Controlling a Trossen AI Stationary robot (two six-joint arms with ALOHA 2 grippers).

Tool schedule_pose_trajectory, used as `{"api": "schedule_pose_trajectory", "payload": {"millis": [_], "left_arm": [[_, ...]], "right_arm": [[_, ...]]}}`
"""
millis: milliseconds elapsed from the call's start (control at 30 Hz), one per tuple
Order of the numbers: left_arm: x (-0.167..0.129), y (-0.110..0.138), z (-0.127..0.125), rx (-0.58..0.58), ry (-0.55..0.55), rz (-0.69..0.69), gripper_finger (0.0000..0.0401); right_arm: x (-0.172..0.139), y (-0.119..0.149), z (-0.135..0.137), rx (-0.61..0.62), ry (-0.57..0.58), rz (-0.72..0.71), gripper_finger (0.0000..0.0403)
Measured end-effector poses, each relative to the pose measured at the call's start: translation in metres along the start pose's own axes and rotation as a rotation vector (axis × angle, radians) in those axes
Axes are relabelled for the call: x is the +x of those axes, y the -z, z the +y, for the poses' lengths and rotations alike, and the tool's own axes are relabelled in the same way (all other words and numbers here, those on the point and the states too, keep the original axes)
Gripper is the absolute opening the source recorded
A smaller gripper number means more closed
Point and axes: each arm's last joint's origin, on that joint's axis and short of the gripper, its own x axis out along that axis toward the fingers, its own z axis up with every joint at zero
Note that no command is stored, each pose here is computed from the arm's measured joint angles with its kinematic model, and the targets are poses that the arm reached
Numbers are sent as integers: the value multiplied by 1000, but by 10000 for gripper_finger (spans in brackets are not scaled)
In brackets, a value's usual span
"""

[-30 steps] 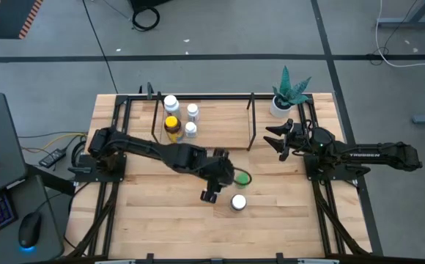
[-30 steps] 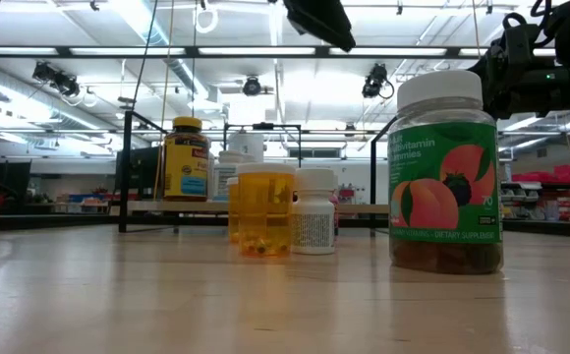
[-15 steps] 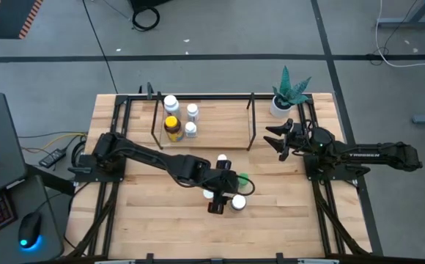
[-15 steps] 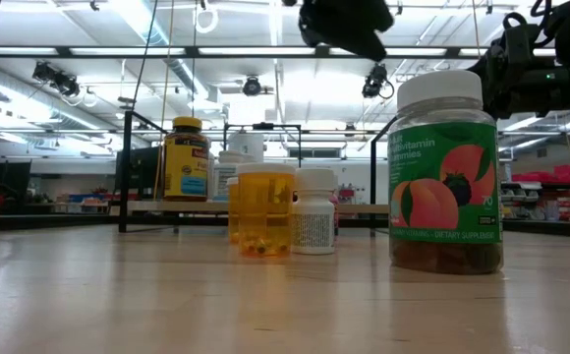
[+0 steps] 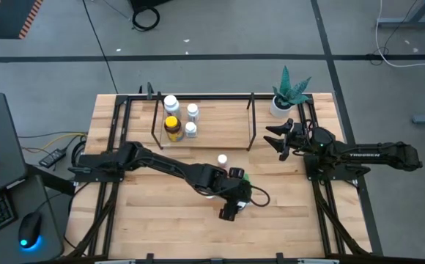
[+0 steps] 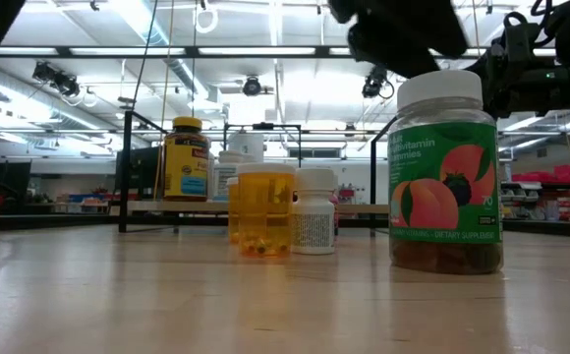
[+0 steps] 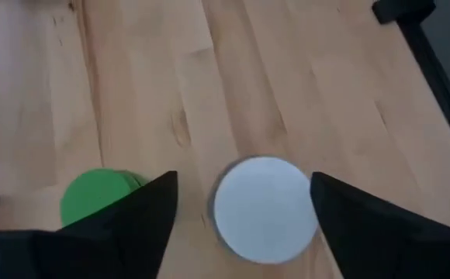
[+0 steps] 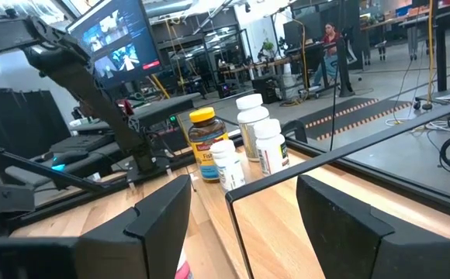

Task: Pick and place medicine bottles onto shelf by color
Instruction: Put the dark green pill bottle on the shelf

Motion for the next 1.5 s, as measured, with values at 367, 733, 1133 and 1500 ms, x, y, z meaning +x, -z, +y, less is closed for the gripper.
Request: {"api": "schedule_pose_trajectory", "payload": {"millis": [367, 733, 1133, 1500], "left_arm": [[10, 4, -6, 37, 16, 30, 381], [28, 13, -17, 97, 51, 78, 359], [32, 14, -19, 108, 53, 78, 306], [23, 9, -17, 111, 41, 73, 241]], "right_arm": [[0, 0, 0, 0, 0, 0, 243], [0, 0, 0, 0, 0, 0, 243], [0, 0, 0, 0, 0, 0, 243], [0, 0, 0, 0, 0, 0, 243]]}}
